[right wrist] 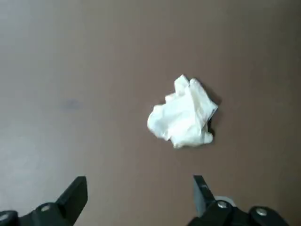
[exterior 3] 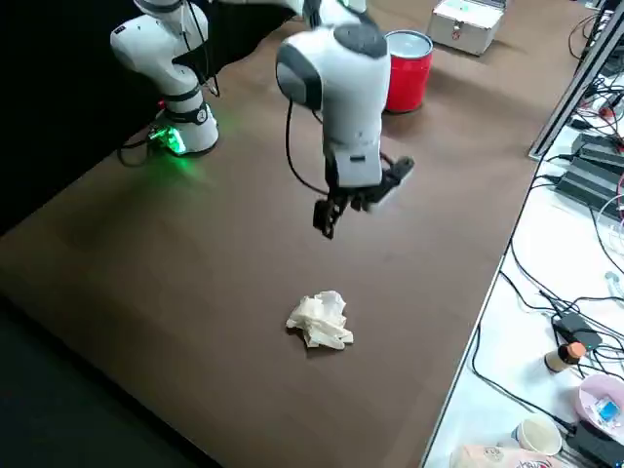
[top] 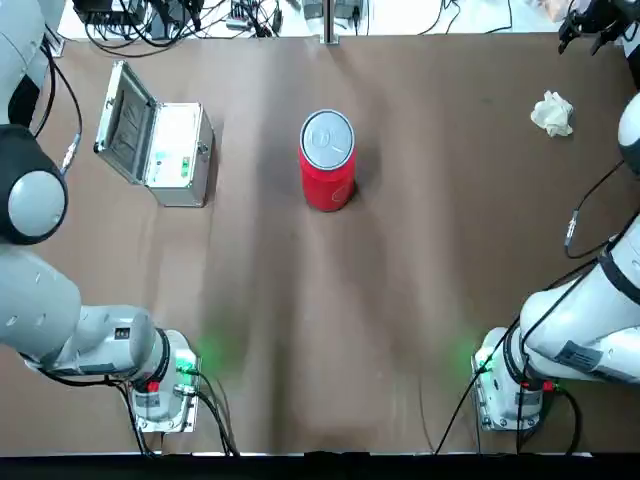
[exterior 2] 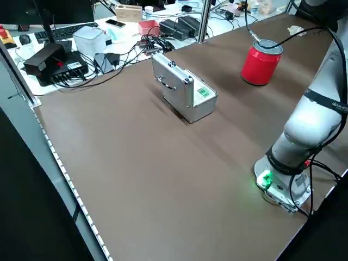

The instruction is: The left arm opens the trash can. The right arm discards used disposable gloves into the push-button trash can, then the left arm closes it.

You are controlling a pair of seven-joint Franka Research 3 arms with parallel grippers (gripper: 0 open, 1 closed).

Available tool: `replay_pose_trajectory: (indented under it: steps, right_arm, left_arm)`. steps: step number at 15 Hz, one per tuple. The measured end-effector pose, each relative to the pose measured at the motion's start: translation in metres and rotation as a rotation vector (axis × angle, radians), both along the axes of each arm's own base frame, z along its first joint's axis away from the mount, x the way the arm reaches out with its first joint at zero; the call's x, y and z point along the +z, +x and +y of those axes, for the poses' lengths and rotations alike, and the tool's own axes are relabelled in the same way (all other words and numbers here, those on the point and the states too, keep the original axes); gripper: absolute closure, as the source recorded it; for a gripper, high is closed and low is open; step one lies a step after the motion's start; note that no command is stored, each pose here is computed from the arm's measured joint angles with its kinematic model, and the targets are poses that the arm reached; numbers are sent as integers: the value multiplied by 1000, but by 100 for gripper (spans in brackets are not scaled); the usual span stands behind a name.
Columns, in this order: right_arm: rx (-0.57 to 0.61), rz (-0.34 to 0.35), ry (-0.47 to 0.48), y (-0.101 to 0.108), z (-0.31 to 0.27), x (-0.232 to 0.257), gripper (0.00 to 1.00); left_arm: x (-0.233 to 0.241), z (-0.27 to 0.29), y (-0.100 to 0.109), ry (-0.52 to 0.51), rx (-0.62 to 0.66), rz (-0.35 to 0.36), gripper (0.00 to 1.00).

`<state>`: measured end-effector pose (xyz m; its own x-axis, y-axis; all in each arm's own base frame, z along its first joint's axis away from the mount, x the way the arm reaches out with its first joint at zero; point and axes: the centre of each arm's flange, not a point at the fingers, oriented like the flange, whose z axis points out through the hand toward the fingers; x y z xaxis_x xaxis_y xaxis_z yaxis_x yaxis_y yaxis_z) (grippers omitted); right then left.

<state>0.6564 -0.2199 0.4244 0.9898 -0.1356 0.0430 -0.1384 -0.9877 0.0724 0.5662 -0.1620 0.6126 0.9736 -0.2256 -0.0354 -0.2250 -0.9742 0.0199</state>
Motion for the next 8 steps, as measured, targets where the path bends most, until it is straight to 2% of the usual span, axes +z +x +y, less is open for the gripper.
replay_pose_trajectory:
  steps: [4,8]
  right_arm:
    - [-55,-62,-28,10,-54,-82,2]
    - [-65,-64,-35,11,-74,-171,2]
  left_arm:
    - [-12,-3,4,-62,10,44,44]
    - [-37,-50,2,-99,-57,88,81]
